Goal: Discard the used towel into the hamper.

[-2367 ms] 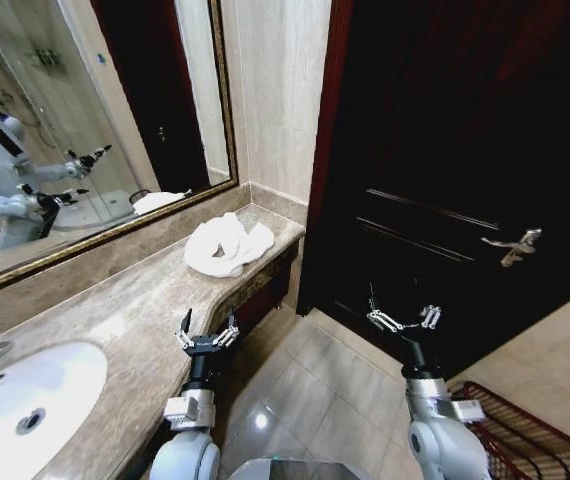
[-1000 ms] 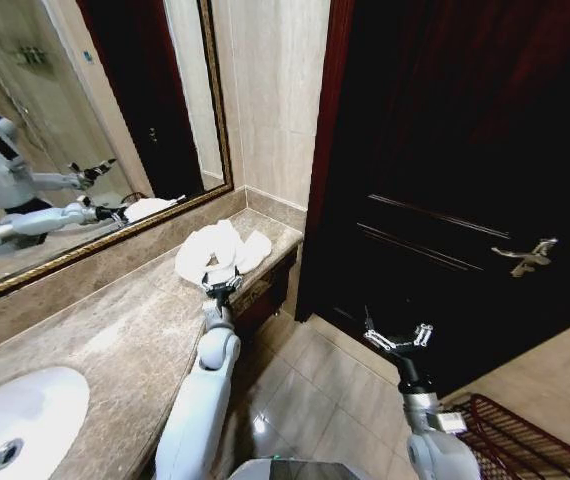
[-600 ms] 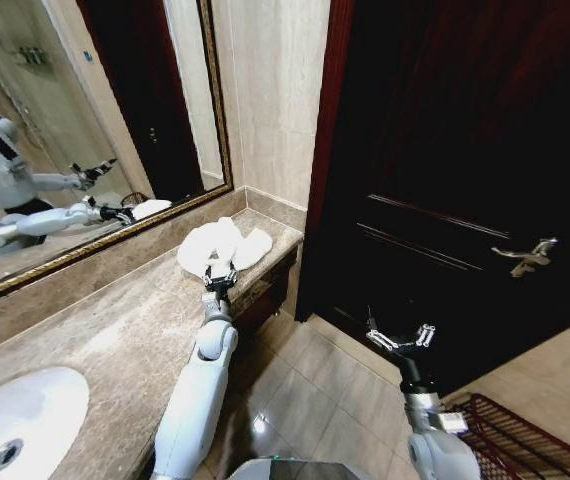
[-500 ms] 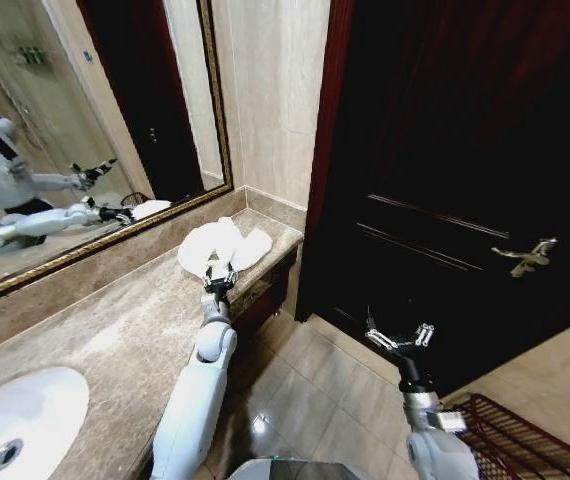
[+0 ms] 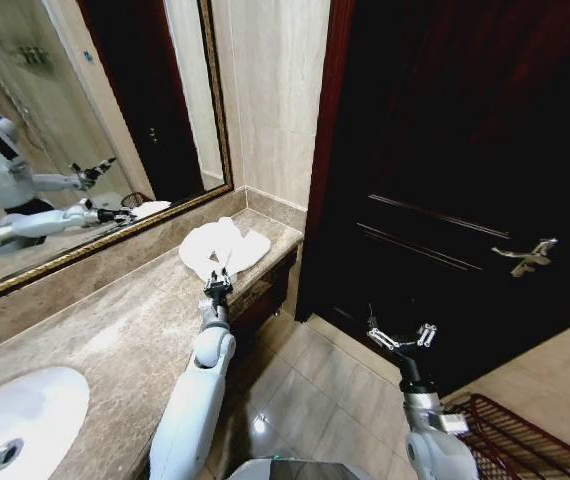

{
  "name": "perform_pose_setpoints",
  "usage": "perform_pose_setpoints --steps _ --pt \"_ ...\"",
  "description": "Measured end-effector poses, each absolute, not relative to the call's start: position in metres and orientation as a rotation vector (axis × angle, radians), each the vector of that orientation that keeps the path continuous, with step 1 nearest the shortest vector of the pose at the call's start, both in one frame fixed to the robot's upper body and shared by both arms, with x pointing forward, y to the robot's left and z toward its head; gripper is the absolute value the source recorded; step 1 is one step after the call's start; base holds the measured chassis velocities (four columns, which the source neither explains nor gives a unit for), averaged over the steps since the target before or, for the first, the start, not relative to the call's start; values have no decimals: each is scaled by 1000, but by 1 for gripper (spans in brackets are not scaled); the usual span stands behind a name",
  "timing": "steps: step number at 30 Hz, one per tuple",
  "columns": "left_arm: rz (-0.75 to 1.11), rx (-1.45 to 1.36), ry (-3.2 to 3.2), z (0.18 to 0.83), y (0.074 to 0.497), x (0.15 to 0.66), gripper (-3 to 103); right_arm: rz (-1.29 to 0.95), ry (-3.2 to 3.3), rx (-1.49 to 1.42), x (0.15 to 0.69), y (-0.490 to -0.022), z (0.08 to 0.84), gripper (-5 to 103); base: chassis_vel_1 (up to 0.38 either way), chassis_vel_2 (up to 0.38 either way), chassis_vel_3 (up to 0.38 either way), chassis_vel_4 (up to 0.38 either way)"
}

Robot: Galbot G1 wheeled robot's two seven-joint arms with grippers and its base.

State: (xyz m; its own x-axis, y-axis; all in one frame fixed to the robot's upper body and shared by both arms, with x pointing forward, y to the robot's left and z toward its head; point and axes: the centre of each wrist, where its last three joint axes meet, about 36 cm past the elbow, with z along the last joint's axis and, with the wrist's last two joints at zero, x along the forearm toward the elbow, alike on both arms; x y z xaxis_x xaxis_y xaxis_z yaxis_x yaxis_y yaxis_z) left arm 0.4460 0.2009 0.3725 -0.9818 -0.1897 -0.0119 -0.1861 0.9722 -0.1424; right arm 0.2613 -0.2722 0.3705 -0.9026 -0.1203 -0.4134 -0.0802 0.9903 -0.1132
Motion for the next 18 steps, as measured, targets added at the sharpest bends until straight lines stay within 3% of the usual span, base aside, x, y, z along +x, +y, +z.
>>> perform_pose_setpoints --steps 6,18 --pt "-235 -284 3072 367 202 439 4 -126 2700 -144 261 -271 371 100 0 0 0 0" --pt "-281 -231 2961 382 204 393 4 -100 2689 -141 259 -264 370 100 0 0 0 0"
